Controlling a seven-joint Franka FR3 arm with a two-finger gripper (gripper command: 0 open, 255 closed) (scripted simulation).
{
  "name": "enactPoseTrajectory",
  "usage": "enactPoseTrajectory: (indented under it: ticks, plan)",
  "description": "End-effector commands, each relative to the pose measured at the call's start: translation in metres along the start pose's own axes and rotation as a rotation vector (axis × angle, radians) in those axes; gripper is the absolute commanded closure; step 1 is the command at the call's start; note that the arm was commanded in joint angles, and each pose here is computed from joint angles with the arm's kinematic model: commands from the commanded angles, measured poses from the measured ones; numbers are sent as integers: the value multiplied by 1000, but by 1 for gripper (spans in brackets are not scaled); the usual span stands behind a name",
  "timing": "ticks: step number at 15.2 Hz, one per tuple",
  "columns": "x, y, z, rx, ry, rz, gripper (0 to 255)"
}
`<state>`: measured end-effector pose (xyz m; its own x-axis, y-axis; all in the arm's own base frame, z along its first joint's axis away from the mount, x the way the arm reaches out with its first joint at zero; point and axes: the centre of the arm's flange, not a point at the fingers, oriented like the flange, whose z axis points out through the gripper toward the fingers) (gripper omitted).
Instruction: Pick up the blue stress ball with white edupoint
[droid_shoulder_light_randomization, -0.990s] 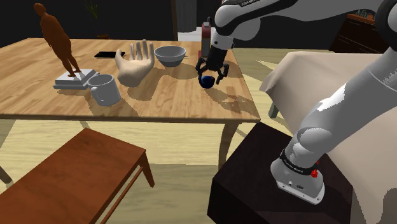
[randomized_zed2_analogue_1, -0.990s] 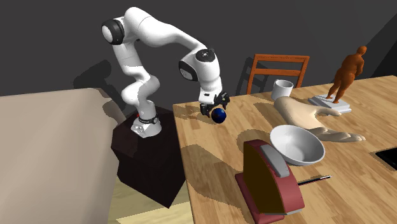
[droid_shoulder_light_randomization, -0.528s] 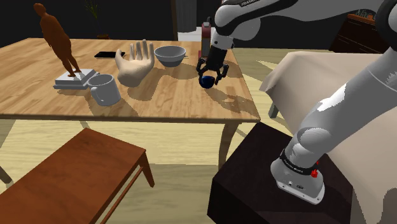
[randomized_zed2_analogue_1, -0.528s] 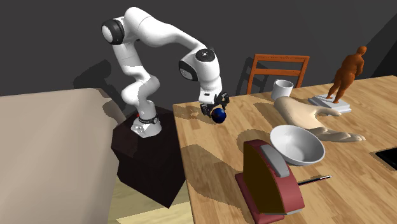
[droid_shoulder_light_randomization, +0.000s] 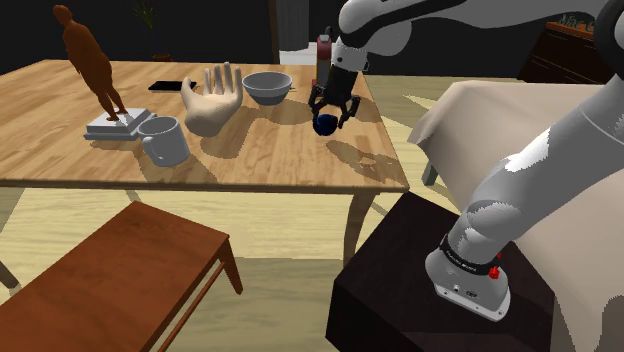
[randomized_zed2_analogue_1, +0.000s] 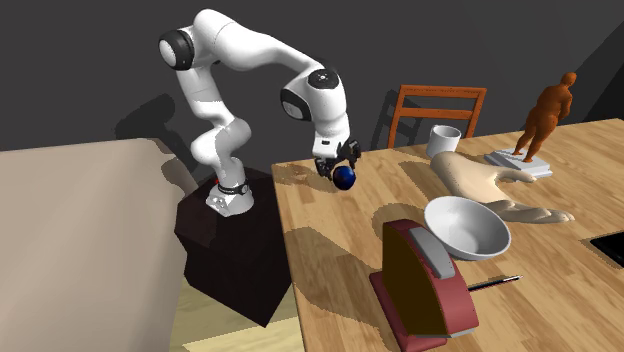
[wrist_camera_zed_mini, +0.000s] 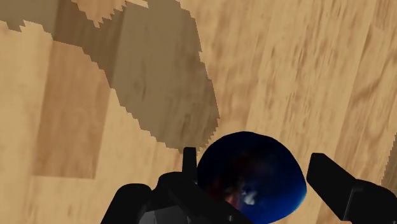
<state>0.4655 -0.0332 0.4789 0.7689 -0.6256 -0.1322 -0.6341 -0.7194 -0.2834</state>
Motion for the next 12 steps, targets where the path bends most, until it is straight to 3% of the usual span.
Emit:
enactPoseTrajectory:
  ticks: [1, 12]
  plan:
    - [-1, -3, -11, 0, 0, 0, 255]
    - [-8, -16, -57, 0, 0, 0, 255]
